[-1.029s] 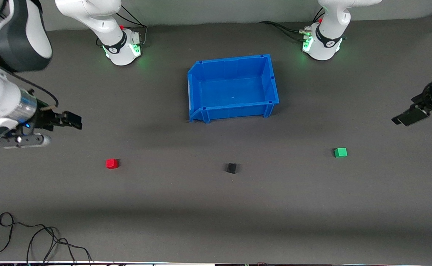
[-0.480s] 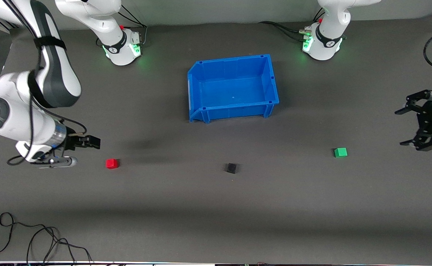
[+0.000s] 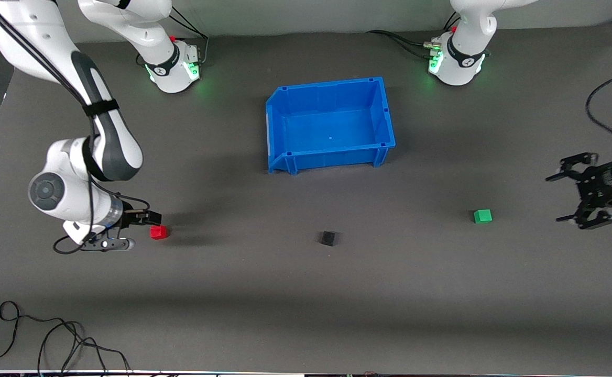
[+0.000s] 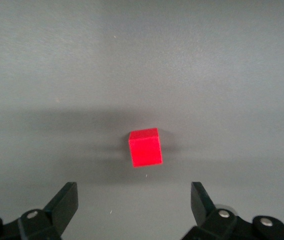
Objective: Attach green and red cubes to black cube
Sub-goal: 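Lower and close the right gripper on the red cube while the left grasps green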
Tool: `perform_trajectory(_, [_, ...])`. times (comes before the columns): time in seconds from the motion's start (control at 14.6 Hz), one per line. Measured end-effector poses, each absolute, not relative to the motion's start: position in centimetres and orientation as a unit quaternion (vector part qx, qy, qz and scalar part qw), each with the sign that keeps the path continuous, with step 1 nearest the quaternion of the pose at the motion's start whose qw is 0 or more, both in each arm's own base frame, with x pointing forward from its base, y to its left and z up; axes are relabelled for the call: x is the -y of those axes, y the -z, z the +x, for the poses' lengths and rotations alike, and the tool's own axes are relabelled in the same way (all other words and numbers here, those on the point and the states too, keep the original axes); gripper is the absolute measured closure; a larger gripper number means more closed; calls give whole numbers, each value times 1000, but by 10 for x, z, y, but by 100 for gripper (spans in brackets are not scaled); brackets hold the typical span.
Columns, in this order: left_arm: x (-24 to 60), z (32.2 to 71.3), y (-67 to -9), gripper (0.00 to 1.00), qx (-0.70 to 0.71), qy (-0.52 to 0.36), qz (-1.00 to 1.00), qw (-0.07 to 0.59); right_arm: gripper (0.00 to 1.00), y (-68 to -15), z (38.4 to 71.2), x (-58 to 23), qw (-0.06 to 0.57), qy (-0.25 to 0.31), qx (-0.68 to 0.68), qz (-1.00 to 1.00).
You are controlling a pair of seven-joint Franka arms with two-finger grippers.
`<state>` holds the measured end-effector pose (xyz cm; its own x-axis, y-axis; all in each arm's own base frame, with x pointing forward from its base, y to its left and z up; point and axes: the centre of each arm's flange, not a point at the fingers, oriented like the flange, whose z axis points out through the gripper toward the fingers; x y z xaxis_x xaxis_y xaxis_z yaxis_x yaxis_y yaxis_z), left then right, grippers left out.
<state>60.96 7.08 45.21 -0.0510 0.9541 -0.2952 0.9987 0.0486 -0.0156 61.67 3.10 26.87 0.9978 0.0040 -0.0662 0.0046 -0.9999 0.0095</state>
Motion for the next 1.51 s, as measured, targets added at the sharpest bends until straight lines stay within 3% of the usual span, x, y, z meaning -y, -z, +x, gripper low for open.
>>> perform_trajectory(0.41, [-76,577,-333,0,-710,101,680,152,0,-214,619,-31,3,29,-3,1000])
perform_trajectory(0.75, [-79,561,-263,0,-708,101,683,148,5,-191,621,-25,3,21,-4,1000])
perform_trajectory(1.24, [-82,550,-194,0,-692,115,689,181,30,-181,620,-23,3,19,-4,1000])
perform_trajectory(1.44, [-83,548,-178,0,-693,112,690,177,32,-178,620,-22,3,18,-3,1000])
perform_trajectory(1.51, [-83,547,-174,0,-695,112,688,177,37,-177,620,-22,3,18,-3,1000])
